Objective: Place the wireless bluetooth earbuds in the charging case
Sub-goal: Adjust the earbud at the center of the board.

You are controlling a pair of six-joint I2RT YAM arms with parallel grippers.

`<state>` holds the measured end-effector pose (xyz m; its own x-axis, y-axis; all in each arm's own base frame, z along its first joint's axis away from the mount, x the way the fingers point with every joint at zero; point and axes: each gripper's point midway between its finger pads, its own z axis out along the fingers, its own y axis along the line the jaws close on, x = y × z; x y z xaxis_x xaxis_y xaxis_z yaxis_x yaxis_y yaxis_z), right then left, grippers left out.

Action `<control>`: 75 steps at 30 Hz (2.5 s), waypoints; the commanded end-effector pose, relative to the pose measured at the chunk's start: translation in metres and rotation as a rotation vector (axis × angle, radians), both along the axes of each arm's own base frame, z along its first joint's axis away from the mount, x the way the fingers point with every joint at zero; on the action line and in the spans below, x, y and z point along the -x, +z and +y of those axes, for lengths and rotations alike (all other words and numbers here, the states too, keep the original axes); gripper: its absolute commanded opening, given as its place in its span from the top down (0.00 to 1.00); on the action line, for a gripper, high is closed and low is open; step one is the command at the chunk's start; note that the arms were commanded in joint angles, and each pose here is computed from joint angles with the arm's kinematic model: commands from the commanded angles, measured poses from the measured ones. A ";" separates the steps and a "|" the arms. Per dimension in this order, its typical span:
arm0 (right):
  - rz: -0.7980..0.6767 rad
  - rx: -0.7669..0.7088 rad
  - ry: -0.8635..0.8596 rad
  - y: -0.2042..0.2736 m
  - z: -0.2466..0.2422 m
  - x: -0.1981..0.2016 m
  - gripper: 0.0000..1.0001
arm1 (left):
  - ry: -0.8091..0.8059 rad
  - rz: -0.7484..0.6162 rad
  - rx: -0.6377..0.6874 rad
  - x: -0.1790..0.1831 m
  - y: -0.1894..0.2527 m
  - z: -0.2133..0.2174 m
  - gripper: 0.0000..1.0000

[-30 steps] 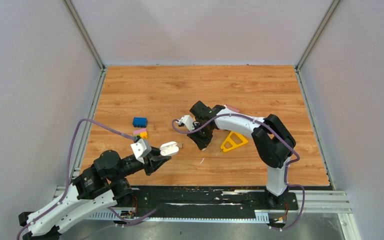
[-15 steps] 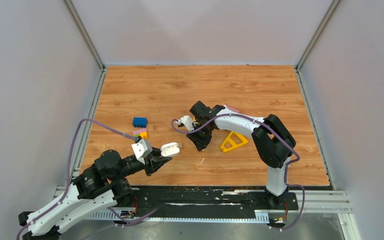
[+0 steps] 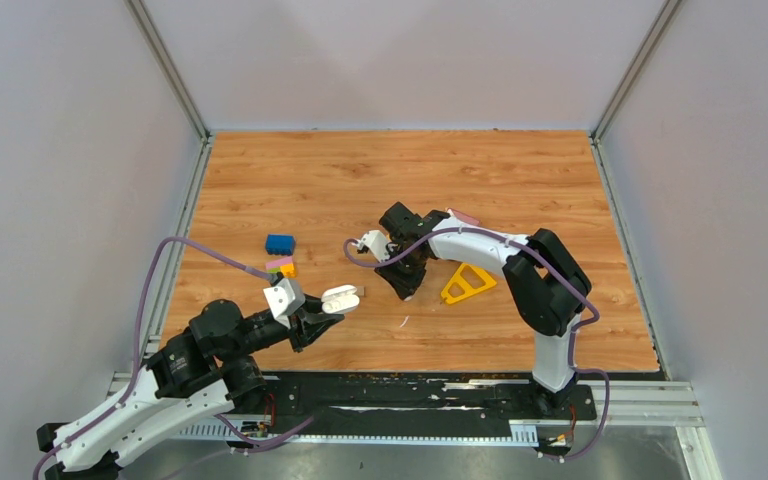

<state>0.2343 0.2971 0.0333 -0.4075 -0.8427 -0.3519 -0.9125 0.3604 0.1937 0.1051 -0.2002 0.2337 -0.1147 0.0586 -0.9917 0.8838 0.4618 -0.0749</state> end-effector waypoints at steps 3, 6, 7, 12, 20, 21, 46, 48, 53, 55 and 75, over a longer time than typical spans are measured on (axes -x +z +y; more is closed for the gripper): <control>-0.017 0.019 -0.019 0.001 0.001 -0.005 0.79 | -0.003 -0.033 0.018 -0.002 0.008 -0.002 1.00; -0.022 0.023 -0.021 0.001 0.000 -0.005 0.75 | -0.004 -0.033 0.018 -0.002 0.008 -0.002 1.00; -0.024 0.026 -0.023 0.000 -0.001 -0.005 0.74 | -0.004 -0.033 0.019 -0.002 0.008 -0.002 1.00; -0.041 0.027 -0.029 0.003 -0.001 -0.008 0.72 | -0.007 -0.034 0.017 -0.002 0.008 -0.002 1.00; -0.053 -0.052 0.002 0.029 0.009 0.001 0.75 | -0.010 -0.033 0.016 -0.001 0.008 -0.003 1.00; -0.040 -0.071 0.012 0.032 0.011 0.005 0.76 | -0.011 -0.033 0.014 -0.002 0.007 -0.003 1.00; -0.009 0.010 0.022 0.000 0.006 0.004 0.80 | -0.039 -0.029 0.002 0.001 0.005 -0.007 1.00; -0.017 0.004 0.019 0.004 0.007 0.003 0.80 | -0.041 -0.027 0.000 0.002 0.004 -0.007 1.00; -0.007 -0.048 0.032 0.021 0.014 0.006 0.81 | -0.046 -0.024 -0.004 0.002 0.003 -0.008 1.00; 0.003 -0.068 0.040 0.027 0.016 0.009 0.81 | -0.048 -0.023 -0.006 0.002 0.003 -0.009 1.00; -0.049 -0.007 0.021 0.012 0.010 -0.005 0.81 | -0.050 -0.020 -0.010 0.002 0.002 -0.010 0.99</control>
<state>0.2224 0.3000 0.0348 -0.3953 -0.8545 -0.3370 -0.9162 0.3405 0.2114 0.1020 -0.2069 0.2267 -0.1280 0.0932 -0.9874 0.8997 0.4298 -0.0761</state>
